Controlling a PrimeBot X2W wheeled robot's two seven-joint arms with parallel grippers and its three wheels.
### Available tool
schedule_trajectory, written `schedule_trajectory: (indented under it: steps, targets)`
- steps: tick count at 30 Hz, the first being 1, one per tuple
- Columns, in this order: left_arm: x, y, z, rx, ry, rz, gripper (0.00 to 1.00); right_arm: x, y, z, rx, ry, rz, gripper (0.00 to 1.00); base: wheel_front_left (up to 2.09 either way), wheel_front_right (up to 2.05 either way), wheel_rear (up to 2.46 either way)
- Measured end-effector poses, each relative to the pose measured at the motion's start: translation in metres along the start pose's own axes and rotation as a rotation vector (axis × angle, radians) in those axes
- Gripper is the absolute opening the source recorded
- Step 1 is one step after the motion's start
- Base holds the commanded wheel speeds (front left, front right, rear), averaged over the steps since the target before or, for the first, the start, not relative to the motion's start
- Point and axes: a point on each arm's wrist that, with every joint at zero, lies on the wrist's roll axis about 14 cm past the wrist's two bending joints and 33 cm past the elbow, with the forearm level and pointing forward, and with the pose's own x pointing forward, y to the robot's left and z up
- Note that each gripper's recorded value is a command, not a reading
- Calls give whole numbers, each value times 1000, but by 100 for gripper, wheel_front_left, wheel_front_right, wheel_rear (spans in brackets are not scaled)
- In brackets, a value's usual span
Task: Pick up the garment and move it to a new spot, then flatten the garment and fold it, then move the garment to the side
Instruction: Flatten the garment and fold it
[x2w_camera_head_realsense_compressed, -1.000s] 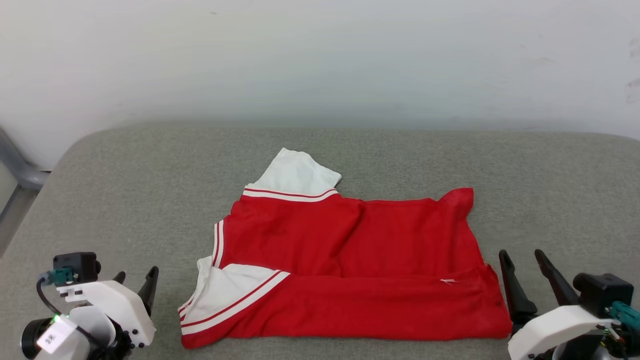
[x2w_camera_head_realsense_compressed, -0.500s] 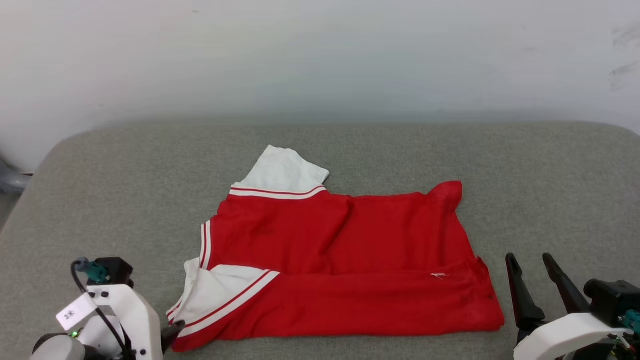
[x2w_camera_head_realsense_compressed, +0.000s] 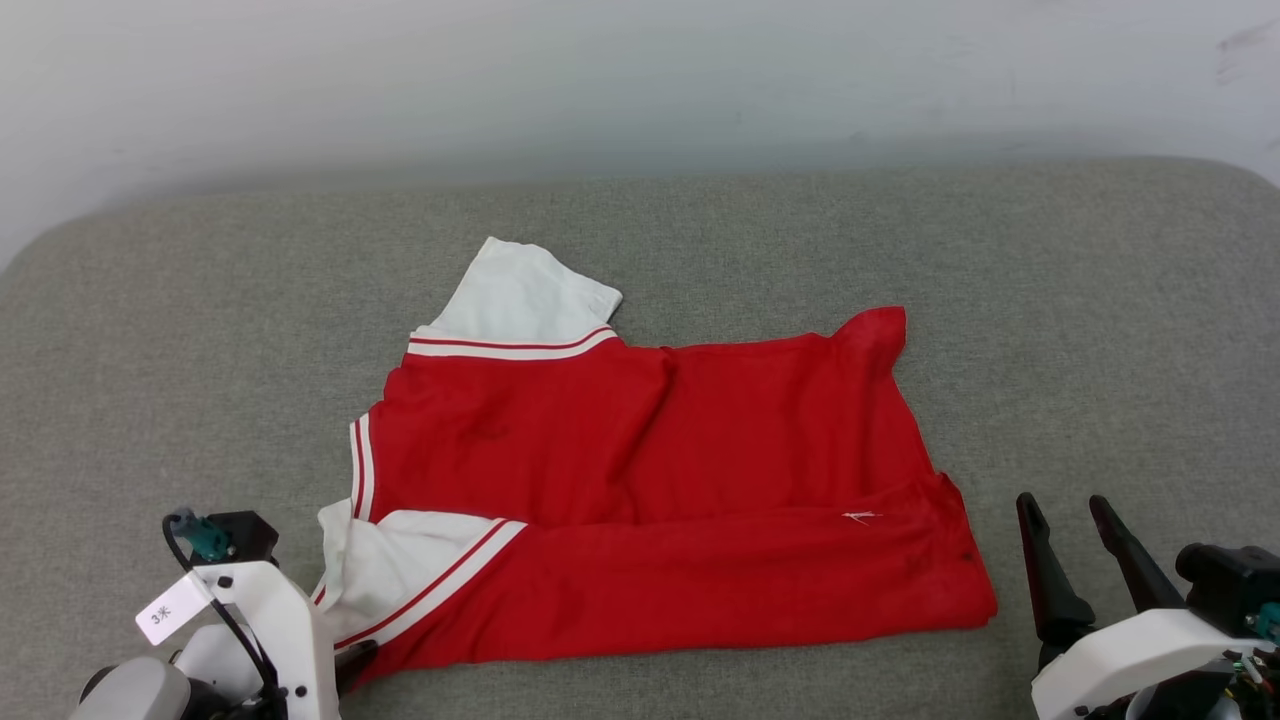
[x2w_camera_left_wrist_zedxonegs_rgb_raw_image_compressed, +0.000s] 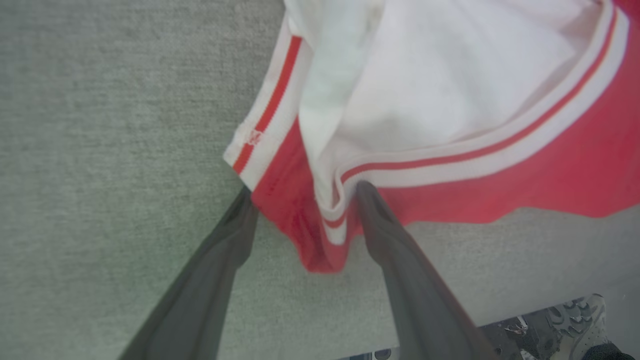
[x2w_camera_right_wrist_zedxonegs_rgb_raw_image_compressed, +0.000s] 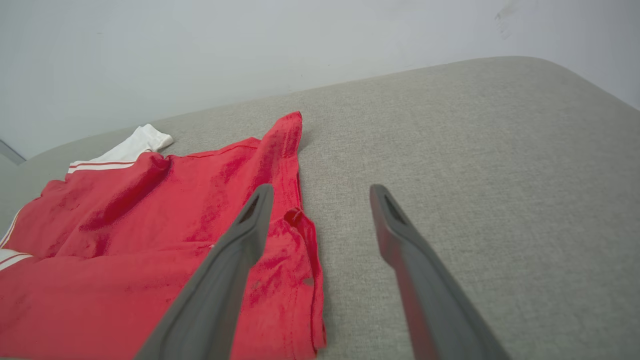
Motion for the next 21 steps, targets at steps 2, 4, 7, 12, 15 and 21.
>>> schedule_trajectory:
  steps: [2, 4, 7, 12, 15, 21]
  targets:
    - [3, -3, 1, 1, 8, -13, 41, 1, -4, -3, 3, 17, -11, 100, 0, 0, 0]
    - [5, -6, 3, 1, 6, -28, 0, 3, -7, -4, 8, 33, -21, 100, 0, 0, 0]
    - [9, -15, 5, -3, -11, -59, 0, 6, -12, -9, 18, 75, -29, 100, 0, 0, 0]
    - [3, -15, 18, 10, -84, -62, 0, 3, -30, -22, 7, 211, -43, 100, 0, 0, 0]
    - [-7, -16, 29, 28, -140, -58, 0, -1, -36, -35, -19, 332, -36, 100, 0, 0, 0]
    - [-22, -13, 42, 54, -204, -40, 0, -2, -13, -63, -58, 559, 58, 100, 0, 0, 0]
